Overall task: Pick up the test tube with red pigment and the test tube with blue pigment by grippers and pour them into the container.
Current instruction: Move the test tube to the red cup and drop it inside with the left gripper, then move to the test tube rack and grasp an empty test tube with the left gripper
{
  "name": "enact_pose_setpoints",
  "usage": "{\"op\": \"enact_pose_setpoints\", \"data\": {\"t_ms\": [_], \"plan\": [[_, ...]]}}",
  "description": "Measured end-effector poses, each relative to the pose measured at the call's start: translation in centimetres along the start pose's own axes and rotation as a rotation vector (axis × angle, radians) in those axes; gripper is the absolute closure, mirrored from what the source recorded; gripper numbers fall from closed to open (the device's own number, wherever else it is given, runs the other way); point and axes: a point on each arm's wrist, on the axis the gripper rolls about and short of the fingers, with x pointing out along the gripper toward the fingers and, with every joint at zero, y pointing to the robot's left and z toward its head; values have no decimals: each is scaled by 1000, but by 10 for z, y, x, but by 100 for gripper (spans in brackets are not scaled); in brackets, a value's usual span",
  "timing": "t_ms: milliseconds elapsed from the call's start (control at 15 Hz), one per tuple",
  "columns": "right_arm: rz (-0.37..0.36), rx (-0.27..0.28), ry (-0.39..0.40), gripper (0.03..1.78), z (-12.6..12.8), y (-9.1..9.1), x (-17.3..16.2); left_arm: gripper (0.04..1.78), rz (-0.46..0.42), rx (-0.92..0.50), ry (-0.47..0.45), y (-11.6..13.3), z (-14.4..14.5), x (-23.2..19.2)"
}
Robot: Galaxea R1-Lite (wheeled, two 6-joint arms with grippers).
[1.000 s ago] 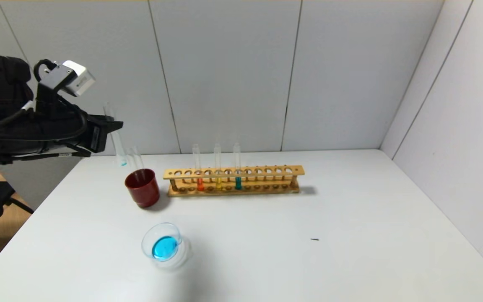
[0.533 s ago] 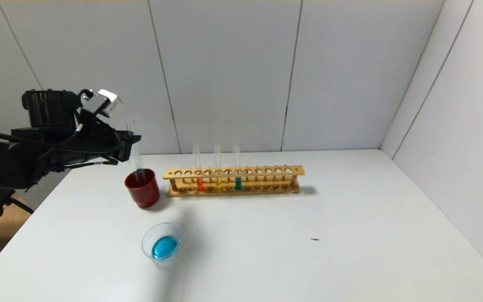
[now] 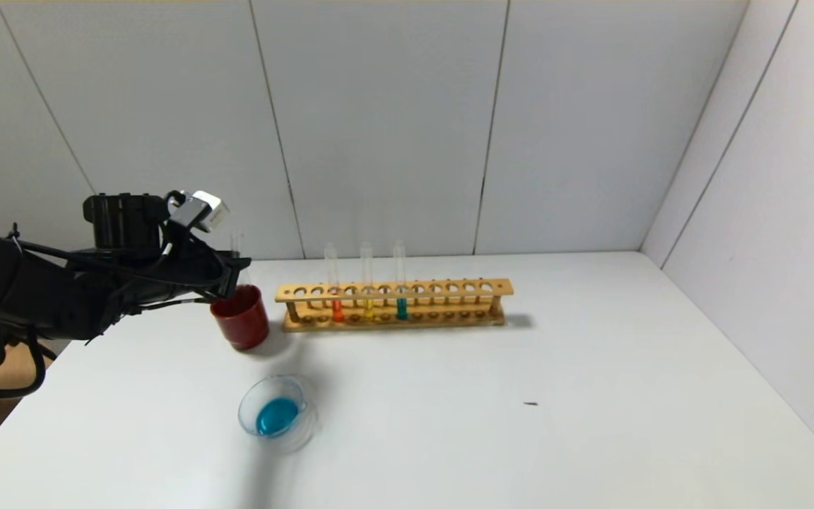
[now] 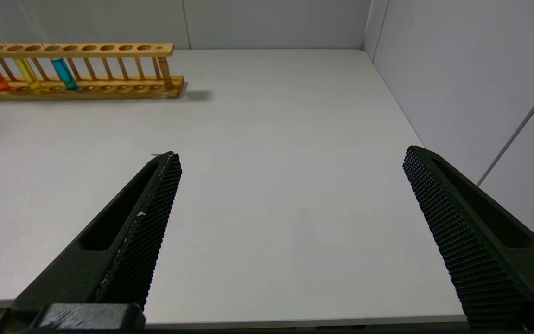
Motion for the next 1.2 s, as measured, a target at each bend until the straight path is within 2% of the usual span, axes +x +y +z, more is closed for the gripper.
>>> {"op": "enact_pose_setpoints", "data": {"t_ms": [267,400,533,800,933,1067,1200], "plan": [[0,0,0,6,0,0,0,150,-10,-7,36,-3,-14,6],[0,0,0,6,0,0,0,141,-8,-7,37,-2,-16,7],[0,0,0,6,0,0,0,122,5,-1,13,0,-15,7],[0,0,0,6,0,0,0,54,15,10,-8,0,-15,5],[0,0,0,6,0,0,0,28,17,13,-16,0,-12,2],[0,0,0,6,0,0,0,13,20,23,-35,0,-6,-3],[0,0,0,6,0,0,0,7,23,37,-67,-2,5,-11]]}}
